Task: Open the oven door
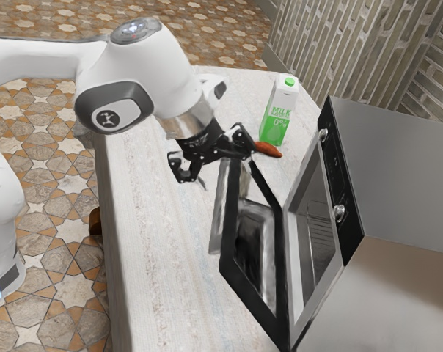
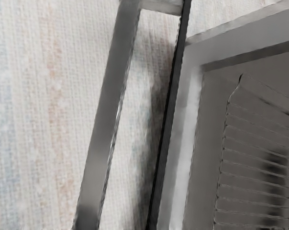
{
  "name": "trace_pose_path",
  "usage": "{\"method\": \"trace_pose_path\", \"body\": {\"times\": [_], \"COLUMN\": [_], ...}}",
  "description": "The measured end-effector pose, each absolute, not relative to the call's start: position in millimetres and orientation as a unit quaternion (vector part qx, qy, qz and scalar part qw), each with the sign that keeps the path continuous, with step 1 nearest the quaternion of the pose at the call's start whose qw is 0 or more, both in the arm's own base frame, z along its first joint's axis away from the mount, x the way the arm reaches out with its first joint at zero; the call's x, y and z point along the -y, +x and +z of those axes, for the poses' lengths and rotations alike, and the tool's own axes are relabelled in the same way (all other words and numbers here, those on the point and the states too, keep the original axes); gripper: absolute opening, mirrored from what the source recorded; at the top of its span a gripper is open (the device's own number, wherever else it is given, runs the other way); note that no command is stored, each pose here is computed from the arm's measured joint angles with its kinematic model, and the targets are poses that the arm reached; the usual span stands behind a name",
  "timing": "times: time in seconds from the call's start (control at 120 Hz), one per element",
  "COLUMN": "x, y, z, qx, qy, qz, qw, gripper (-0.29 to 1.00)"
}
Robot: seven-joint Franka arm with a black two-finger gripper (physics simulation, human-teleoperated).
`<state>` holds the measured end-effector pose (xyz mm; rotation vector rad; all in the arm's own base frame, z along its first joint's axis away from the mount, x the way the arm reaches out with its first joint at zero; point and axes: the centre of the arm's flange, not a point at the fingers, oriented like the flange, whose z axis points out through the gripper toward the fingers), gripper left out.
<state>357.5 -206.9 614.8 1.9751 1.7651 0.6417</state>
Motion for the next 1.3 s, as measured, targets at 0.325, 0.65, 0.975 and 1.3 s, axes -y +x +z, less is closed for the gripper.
{"method": "trace_pose_path", "body": {"times": [0.325, 0.65, 0.975, 1.3], "x": [119, 53, 83, 81], "y": [390, 449, 425, 424], "z": [784, 713, 728, 728], "qx": [-0.673, -0.819, -0.851, -0.881], "qy": [0.680, 0.568, 0.522, 0.471], "qz": [0.142, 0.007, -0.005, -0.012], "qw": [0.253, 0.085, 0.055, 0.042], "gripper": [0.70, 0.70, 0.70, 0.70]}}
